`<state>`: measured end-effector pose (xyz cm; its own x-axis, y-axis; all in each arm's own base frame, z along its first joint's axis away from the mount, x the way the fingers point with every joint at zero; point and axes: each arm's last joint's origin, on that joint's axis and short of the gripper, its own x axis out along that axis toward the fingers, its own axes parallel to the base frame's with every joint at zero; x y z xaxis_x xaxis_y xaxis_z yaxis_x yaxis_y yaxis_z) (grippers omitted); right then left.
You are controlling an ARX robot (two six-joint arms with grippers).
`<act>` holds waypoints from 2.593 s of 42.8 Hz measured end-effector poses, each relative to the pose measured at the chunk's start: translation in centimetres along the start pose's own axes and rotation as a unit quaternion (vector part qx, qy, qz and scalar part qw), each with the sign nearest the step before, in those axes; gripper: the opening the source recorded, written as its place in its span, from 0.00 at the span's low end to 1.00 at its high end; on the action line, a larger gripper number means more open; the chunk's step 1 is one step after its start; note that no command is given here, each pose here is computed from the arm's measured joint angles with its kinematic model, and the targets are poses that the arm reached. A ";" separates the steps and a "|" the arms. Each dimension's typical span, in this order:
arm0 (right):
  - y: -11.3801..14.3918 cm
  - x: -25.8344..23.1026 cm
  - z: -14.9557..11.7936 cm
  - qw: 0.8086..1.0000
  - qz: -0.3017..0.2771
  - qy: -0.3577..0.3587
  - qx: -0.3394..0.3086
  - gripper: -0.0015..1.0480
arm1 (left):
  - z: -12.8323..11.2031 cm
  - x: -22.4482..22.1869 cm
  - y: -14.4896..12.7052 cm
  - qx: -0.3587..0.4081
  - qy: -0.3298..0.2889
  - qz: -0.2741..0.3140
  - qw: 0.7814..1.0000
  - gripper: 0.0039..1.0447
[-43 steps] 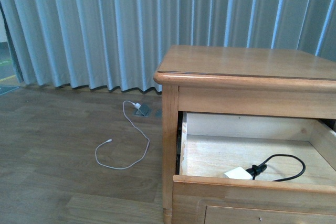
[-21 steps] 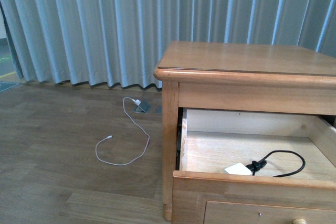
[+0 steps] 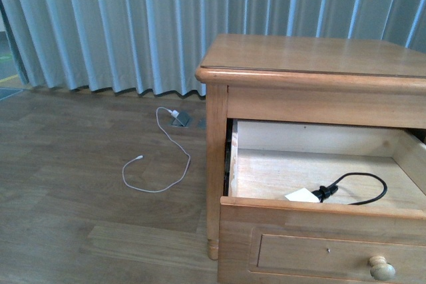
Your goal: Put charger into drawer
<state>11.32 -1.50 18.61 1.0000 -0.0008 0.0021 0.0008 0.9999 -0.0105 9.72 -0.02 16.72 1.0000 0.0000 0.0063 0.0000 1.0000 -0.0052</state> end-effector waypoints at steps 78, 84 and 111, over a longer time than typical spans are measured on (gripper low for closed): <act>5.3 28.8 -10.6 0.971 0.051 0.232 0.002 0.92 | 0.0 0.0 0.0 0.001 0.000 0.000 1.000 0.94; 6.2 31.0 -10.5 0.978 0.045 0.205 -0.004 0.92 | 0.0 0.0 0.0 0.001 0.000 0.000 1.000 0.94; 7.6 35.0 -11.1 0.990 -0.005 0.144 -0.013 0.92 | 0.0 0.0 0.0 0.000 0.000 0.000 1.000 0.94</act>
<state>46.38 5.94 7.49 0.9593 -0.0166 -0.2819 0.0066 0.9993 -0.0366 9.72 -0.02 16.72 1.0000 0.0000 0.0067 0.0000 1.0000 -0.0044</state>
